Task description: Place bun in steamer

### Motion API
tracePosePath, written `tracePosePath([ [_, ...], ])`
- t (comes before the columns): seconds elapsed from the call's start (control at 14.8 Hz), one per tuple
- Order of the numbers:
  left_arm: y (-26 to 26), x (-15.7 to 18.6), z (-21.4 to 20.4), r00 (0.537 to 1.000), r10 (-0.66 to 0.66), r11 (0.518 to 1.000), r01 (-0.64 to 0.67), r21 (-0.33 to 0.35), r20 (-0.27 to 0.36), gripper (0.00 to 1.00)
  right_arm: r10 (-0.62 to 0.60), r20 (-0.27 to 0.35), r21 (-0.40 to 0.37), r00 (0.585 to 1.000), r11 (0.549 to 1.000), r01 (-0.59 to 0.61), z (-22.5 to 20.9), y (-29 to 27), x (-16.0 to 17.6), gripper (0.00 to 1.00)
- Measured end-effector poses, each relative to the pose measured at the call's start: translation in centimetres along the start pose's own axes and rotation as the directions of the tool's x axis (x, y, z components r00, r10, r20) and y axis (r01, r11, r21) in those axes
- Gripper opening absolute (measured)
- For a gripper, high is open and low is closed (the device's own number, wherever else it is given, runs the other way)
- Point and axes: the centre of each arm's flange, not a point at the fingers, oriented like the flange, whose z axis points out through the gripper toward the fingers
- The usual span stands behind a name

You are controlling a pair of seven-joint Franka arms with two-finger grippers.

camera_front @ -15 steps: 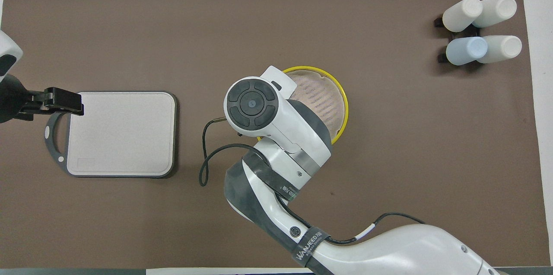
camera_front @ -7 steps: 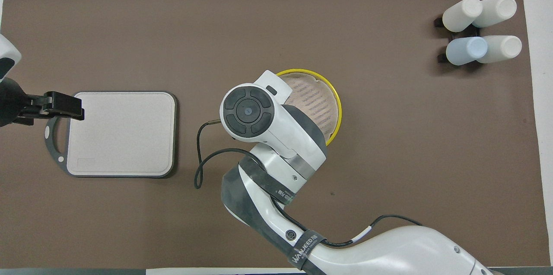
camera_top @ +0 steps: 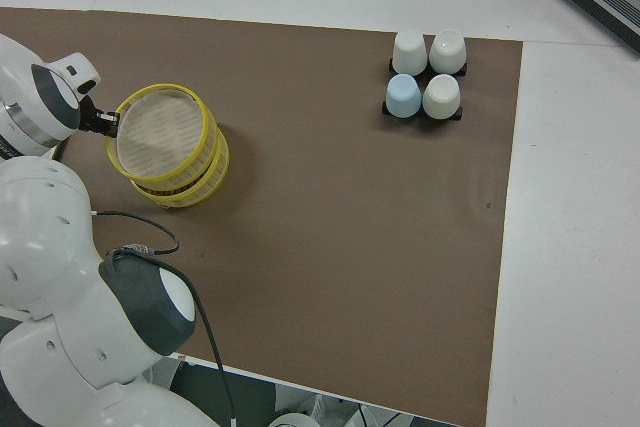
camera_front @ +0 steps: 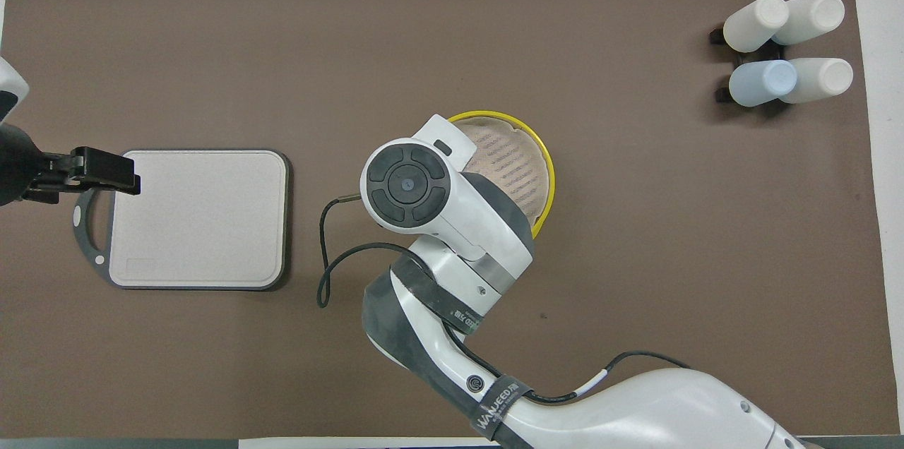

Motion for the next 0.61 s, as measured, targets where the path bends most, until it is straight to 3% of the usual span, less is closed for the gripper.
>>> tracePosePath([
  [0.27,-0.5,1.1,1.5,0.999,-0.012,1.000,0.012,0.002,0.030,1.00,0.005,0.006,0.007,1.000,1.000,-0.005,0.5,0.1,-0.2,0.07],
  [0.61,-0.4,1.0,0.4,1.000,-0.009,1.000,0.009,0.001,0.017,1.00,0.008,0.006,0.010,1.000,1.000,-0.008,0.6,0.1,-0.2,0.07],
])
